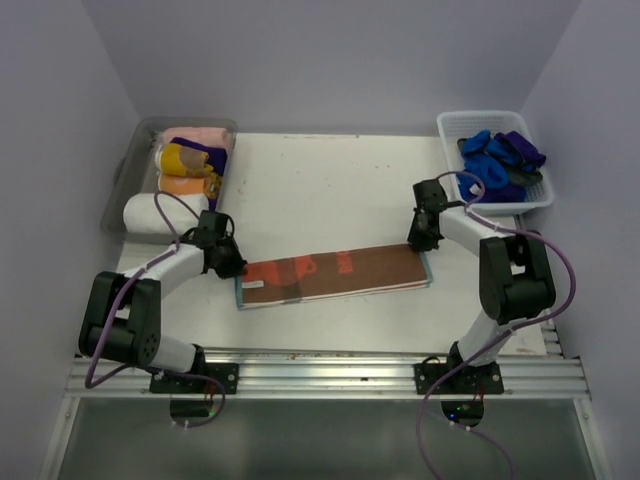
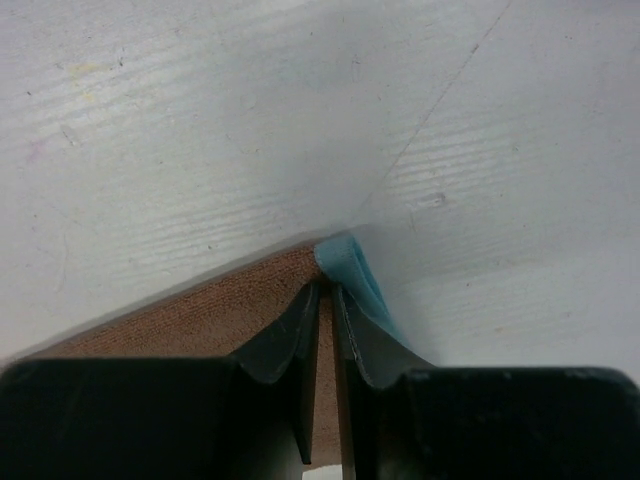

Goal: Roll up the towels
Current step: Fold the towel

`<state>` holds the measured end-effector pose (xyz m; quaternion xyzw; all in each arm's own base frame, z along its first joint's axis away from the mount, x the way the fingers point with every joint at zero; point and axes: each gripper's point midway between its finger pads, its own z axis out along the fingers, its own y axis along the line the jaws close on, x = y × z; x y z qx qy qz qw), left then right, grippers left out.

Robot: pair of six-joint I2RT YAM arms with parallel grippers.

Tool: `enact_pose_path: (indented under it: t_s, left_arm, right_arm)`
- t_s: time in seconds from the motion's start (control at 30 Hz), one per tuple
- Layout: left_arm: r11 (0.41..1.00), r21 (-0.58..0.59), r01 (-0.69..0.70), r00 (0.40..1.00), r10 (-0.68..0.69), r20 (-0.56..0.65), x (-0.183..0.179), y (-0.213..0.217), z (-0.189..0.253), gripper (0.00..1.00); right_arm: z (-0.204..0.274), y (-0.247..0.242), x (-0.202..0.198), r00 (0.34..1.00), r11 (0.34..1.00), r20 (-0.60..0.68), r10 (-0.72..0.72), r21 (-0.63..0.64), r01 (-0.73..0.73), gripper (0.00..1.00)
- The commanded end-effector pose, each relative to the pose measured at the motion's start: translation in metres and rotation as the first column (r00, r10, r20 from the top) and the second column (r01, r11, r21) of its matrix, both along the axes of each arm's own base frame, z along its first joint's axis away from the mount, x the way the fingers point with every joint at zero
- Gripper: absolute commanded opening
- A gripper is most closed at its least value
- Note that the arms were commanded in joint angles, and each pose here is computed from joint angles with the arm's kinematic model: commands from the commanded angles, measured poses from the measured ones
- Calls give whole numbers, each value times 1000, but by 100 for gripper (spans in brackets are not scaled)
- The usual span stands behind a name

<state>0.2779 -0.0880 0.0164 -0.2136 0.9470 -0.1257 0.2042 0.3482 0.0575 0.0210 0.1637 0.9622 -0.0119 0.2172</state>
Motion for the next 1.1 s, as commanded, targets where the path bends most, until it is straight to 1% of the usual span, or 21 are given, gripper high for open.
enact_pose_path:
  t_s: [0.0,0.17,0.27,0.3,0.37,0.4,0.43,0.47,0.53,0.7,0.87,0.93,0.97,1.03,1.07]
  left_arm:
    - [998,47,-28,999,27,28,3,20,-1,0]
    - [996,73,-43,999,41,31,7,27,3,0]
    - [997,64,-40,998,37,46,7,26,12,0]
    - [998,51,-35,997,31,75,10,23,21,0]
    - [1000,9,-5,992,4,128,12,15,37,0]
    - [1000,0,8,989,-8,149,14,12,44,0]
    - [1000,-4,22,987,-21,157,14,8,49,0]
    - [1000,9,24,986,-25,164,14,8,52,0]
    - [999,17,42,985,-45,164,12,5,58,0]
    - [995,-5,95,982,-93,167,12,-12,59,0]
    - [982,-60,181,974,-171,152,12,-50,53,0]
    - [970,-82,229,961,-213,175,16,-72,58,0]
    - [966,-98,237,963,-221,153,16,-80,53,0]
    - [949,-125,289,948,-265,176,19,-107,63,0]
    - [942,-137,307,945,-284,161,18,-117,58,0]
  right_arm:
    - [27,-8,-1,998,1000,60,-3,-21,4,15]
    - [54,-13,-11,993,1000,121,-5,-14,7,17]
    - [53,-22,-24,994,1000,113,-13,-16,15,18]
    - [51,-21,-28,995,1000,100,-4,-4,4,20]
    - [45,-20,-37,997,1000,72,23,7,-24,34]
    - [43,-14,-41,997,998,56,50,37,-52,40]
    - [40,-12,-45,997,997,45,56,47,-58,46]
    - [37,-12,-47,997,997,38,62,48,-64,55]
    - [30,-11,-50,997,996,26,70,54,-72,59]
    - [19,-5,-50,995,993,-17,95,76,-94,60]
    - [8,2,-47,991,986,-39,130,106,-126,60]
    - [6,6,-45,988,981,-47,150,128,-143,58]
    - [1,7,-46,986,981,-65,156,131,-146,55]
    - [-2,10,-45,984,978,-68,165,141,-154,49]
    - [-4,10,-46,984,978,-74,165,144,-153,40]
